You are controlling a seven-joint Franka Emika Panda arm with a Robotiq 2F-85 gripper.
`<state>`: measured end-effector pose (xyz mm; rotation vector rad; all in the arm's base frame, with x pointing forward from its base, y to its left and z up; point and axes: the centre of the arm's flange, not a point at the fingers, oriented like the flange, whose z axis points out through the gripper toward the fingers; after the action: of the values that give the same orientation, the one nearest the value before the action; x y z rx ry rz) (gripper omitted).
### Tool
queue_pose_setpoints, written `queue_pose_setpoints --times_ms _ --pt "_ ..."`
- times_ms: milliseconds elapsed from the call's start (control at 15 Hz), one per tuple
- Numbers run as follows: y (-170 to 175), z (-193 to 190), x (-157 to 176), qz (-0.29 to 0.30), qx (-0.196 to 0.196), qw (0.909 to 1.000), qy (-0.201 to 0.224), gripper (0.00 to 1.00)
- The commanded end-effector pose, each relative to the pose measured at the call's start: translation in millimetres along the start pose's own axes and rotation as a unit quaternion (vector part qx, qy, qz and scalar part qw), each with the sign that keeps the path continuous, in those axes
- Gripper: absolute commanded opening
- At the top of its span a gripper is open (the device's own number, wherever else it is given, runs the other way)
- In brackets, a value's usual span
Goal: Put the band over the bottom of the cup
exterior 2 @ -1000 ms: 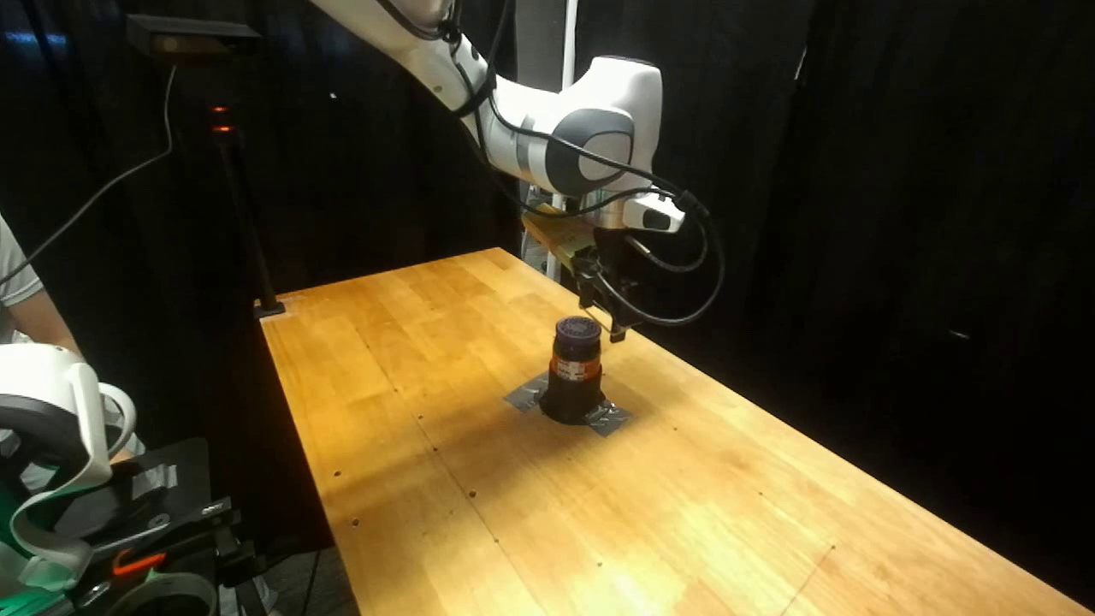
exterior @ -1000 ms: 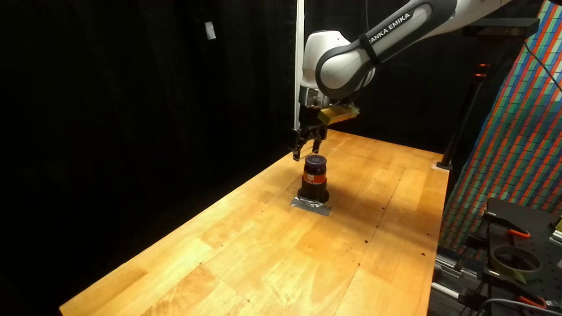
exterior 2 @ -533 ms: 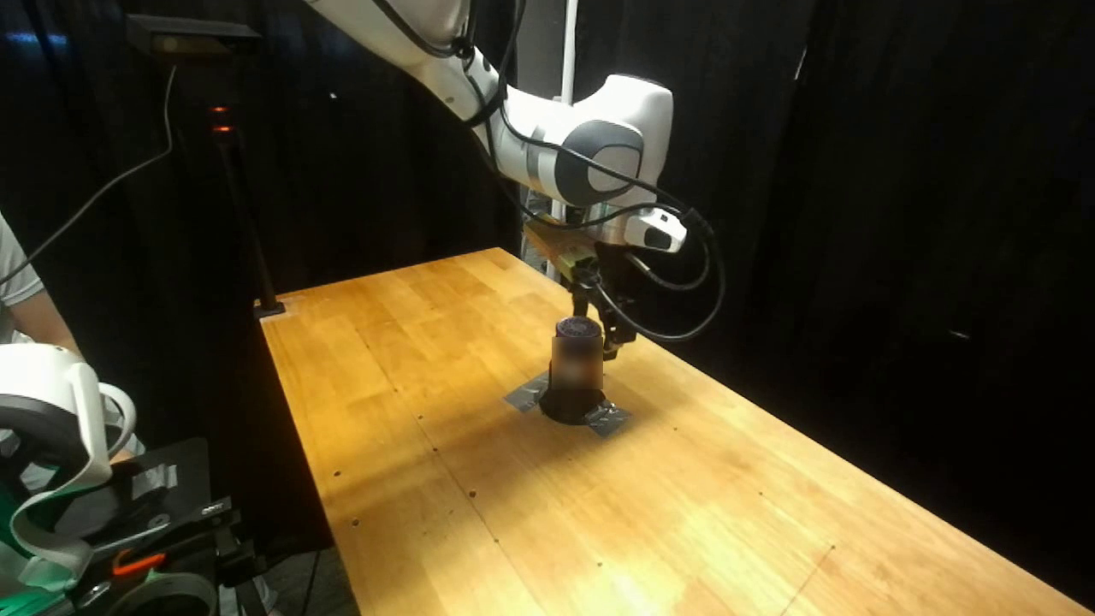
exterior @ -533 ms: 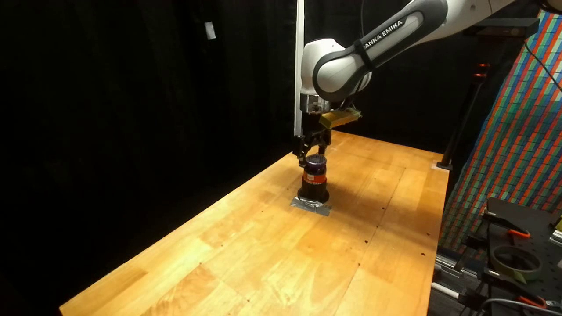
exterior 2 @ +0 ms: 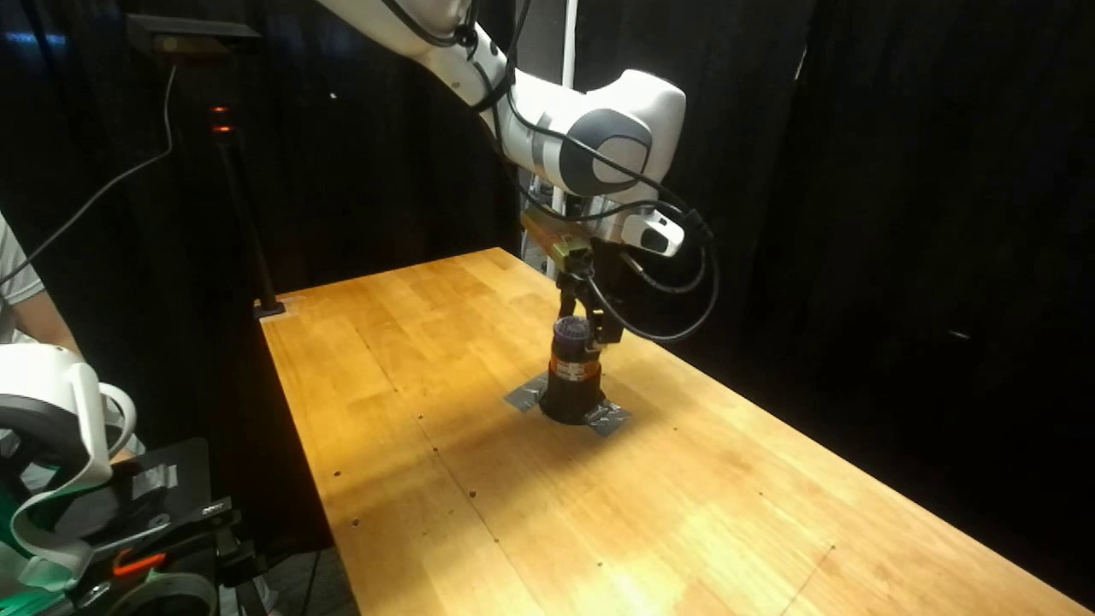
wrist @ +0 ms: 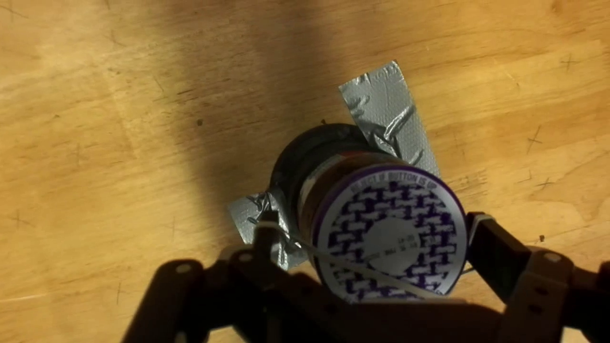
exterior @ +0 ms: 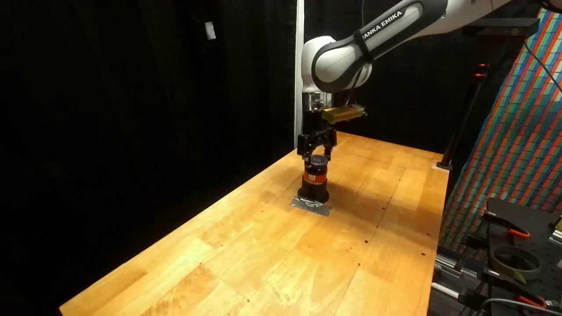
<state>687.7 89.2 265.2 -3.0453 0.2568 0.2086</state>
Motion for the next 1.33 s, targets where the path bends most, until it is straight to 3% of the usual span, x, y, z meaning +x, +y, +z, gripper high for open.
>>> queue_pose_setpoints --times_ms 0,200,400,600,733,1000,1267 --pt "3 -4 -12 -0.001 0.024 0.9994 -0.025 1.0" --pt "7 0 -17 -0.008 0.044 0.9979 -0.046 1.0" --pt "11 -3 -20 -0.044 0.068 0.9919 -0.098 1.0" --pt "17 -3 -27 -0.076 0.069 0.9825 -0.156 1.0" --pt "19 1 -33 -0.076 0.062 0.9804 -0.17 1.0" --pt "18 20 -44 -0.052 0.046 0.9874 -0.142 1.0" --pt "15 44 -53 -0.017 0.028 0.9978 -0.058 1.0"
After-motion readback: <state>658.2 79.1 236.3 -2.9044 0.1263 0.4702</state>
